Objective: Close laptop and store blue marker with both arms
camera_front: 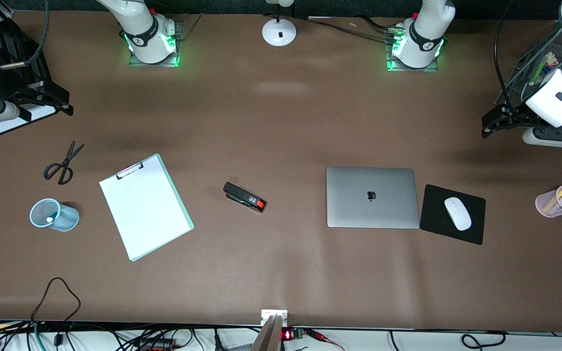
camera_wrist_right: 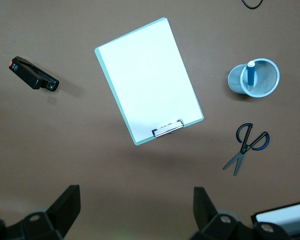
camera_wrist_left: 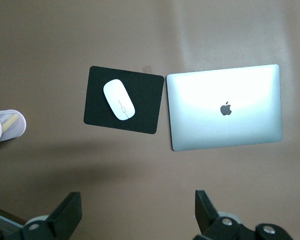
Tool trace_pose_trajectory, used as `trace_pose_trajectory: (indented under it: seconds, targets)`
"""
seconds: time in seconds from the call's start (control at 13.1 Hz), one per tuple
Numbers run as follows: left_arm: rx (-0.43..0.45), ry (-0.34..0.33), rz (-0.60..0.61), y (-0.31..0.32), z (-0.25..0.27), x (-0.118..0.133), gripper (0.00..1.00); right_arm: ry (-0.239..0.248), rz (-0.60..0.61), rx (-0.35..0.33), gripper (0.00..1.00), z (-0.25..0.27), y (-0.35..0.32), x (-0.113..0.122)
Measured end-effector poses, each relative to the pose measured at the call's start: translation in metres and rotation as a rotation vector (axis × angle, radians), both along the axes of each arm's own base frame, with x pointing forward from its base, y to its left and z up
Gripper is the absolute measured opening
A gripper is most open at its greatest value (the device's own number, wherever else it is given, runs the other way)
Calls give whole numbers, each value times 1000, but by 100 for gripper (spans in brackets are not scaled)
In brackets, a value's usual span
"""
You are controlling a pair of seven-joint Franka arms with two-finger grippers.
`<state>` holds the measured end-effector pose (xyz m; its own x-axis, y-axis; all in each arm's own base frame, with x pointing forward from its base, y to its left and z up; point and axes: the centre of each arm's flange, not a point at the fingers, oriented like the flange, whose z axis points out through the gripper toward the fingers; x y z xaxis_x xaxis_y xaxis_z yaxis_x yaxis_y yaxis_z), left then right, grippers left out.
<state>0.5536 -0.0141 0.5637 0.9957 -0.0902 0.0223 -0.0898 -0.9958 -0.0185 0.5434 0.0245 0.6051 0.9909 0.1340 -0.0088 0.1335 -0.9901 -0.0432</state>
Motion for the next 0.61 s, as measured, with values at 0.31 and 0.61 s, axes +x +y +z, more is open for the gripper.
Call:
trace_pose_trajectory:
  seconds: [0.31, 0.61]
  targets:
    - [0, 0, 0, 0, 0, 0, 100, 0, -16, 0, 100, 0, -9, 0]
    - [0, 0, -1, -1, 0, 0, 100, 1, -18, 0, 100, -1, -10, 1]
